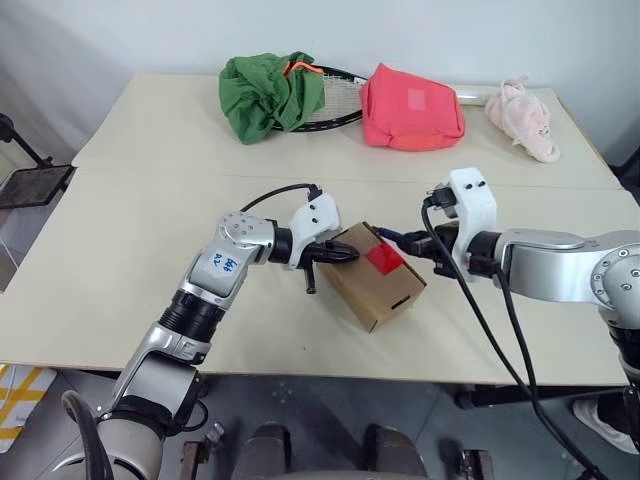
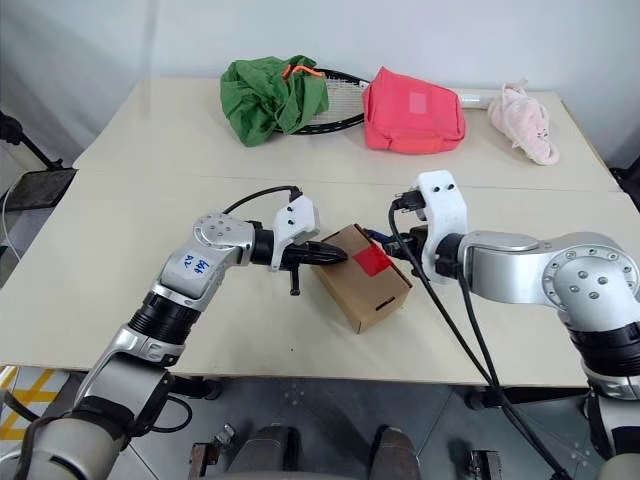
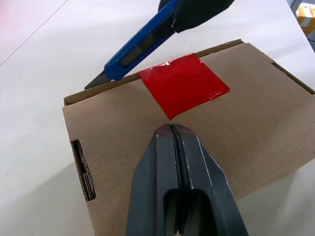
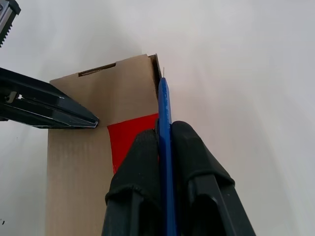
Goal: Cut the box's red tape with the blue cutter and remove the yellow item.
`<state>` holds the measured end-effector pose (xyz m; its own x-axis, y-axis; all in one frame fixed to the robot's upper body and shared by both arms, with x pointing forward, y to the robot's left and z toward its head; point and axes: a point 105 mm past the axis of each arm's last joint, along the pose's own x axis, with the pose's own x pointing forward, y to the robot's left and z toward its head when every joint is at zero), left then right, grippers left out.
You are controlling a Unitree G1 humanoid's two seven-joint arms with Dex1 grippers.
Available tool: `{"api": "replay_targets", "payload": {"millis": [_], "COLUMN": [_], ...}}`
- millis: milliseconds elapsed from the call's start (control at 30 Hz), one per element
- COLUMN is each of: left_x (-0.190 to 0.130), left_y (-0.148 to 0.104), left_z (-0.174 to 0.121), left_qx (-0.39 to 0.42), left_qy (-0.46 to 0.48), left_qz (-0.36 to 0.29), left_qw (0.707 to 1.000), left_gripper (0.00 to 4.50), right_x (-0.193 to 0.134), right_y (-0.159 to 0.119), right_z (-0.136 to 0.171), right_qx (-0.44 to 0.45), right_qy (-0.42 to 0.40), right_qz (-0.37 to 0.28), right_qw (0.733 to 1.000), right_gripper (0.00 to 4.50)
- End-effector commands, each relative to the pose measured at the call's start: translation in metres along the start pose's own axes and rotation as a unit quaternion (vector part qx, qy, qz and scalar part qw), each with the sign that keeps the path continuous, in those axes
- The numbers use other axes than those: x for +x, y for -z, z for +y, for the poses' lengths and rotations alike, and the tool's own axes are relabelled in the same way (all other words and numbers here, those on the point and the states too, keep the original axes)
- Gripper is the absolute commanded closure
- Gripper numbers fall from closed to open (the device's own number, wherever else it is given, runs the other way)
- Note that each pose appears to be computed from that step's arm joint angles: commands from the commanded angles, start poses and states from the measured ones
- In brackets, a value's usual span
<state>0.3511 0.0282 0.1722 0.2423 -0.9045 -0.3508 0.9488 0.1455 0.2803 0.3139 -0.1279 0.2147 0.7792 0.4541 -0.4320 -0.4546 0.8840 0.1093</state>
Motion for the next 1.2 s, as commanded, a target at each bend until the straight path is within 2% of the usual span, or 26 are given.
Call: {"api": "replay_targets", "payload": {"millis": [33,233,800,1200], "left_x": [0.003,0.003,0.002,0.002], "left_y": [0.013,0.013,0.011,0.011], "left_z": [-0.005,-0.006,-0.007,-0.006], "left_qx": [-0.010,-0.010,-0.008,-0.007], "left_qy": [0.010,0.011,0.015,0.014], "left_qz": [0.028,0.028,0.032,0.033], "left_qw": [1.000,1.000,0.999,0.999], "left_gripper": [4.50,4.50,4.50,4.50], "right_x": [-0.014,-0.018,-0.006,-0.009], "right_y": [-0.025,-0.034,-0.001,-0.005], "right_z": [-0.002,0.007,0.016,0.012], "right_qx": [-0.022,-0.030,-0.007,-0.017], "right_qy": [0.007,-0.012,-0.025,-0.015], "right_qz": [-0.047,-0.057,-0.015,-0.023], "right_qw": [0.999,0.998,1.000,0.999], "right_gripper": [4.38,4.38,4.38,4.38]}}
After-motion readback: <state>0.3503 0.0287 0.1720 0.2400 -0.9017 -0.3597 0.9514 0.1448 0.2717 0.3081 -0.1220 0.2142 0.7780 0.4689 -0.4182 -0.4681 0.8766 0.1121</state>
